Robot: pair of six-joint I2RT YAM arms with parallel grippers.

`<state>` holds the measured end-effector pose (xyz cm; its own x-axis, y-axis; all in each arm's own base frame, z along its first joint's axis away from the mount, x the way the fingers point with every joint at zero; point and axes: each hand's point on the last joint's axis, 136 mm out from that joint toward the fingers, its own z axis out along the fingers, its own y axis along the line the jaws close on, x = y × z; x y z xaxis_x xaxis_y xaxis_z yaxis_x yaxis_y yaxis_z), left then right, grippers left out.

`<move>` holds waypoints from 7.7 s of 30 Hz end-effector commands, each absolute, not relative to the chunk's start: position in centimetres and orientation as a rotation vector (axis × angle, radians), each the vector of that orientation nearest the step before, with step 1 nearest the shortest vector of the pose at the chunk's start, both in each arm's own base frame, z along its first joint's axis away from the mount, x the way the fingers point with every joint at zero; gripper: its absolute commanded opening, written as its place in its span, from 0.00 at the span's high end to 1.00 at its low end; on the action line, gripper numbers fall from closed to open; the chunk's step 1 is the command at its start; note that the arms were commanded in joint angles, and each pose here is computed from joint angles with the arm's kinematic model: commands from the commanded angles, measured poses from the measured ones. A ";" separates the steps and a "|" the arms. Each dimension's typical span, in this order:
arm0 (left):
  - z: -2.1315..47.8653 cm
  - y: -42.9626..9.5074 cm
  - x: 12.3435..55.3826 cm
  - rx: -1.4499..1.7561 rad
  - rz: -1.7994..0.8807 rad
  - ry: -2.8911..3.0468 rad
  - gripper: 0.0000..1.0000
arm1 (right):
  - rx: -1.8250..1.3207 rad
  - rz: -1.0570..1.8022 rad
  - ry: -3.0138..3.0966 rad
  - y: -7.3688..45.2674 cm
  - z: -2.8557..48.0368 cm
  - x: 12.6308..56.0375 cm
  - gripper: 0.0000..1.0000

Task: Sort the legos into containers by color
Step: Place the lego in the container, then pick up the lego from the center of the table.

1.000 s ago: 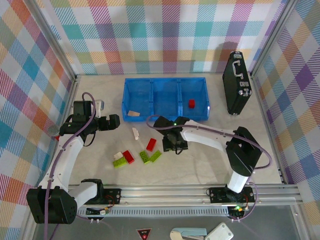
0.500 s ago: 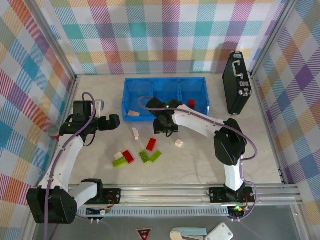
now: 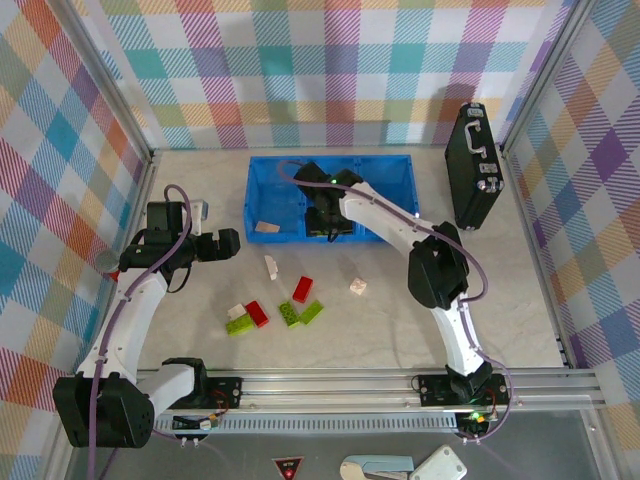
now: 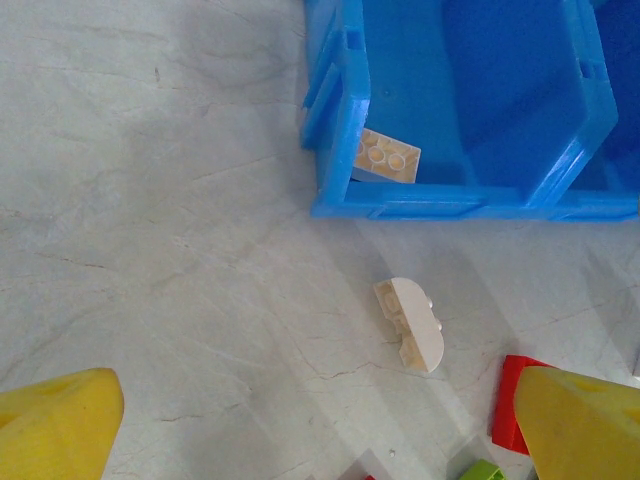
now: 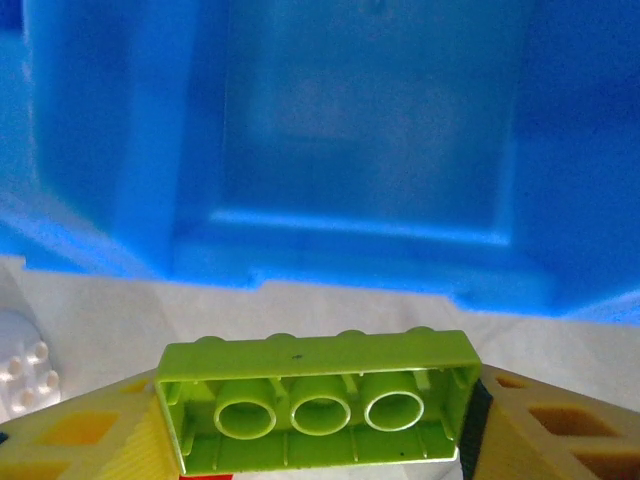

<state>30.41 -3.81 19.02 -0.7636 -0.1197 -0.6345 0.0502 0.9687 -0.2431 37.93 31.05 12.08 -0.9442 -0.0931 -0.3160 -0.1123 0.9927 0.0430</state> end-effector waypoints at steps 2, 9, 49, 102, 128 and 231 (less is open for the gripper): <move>19.2 -3.5 30.0 -0.039 -0.317 2.421 0.00 | -0.179 0.052 2.835 30.3 12.3 39.1 0.35; 19.2 -3.5 30.0 -0.041 -0.315 2.420 0.00 | -0.160 0.073 2.847 30.1 11.7 41.3 0.35; 19.5 -3.6 29.9 -0.034 -0.317 2.413 0.00 | -0.101 0.103 2.975 30.8 3.9 42.8 0.29; 15.9 -2.2 30.1 -0.169 -0.236 2.574 0.00 | -0.198 0.149 2.822 28.4 15.9 33.3 0.29; 14.2 -15.4 28.0 0.091 -0.249 2.727 0.17 | -0.050 0.106 2.779 18.2 13.4 24.9 0.30; 8.0 -14.7 33.7 -0.161 -0.047 2.838 0.75 | -0.029 0.002 2.775 14.8 14.5 22.7 0.31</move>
<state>32.94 -15.03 5.14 -0.9579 -0.1308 -0.2555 -0.1265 0.9914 -0.0330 22.71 15.48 13.21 -0.9422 -0.0251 -0.3342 -0.0286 0.9996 0.0055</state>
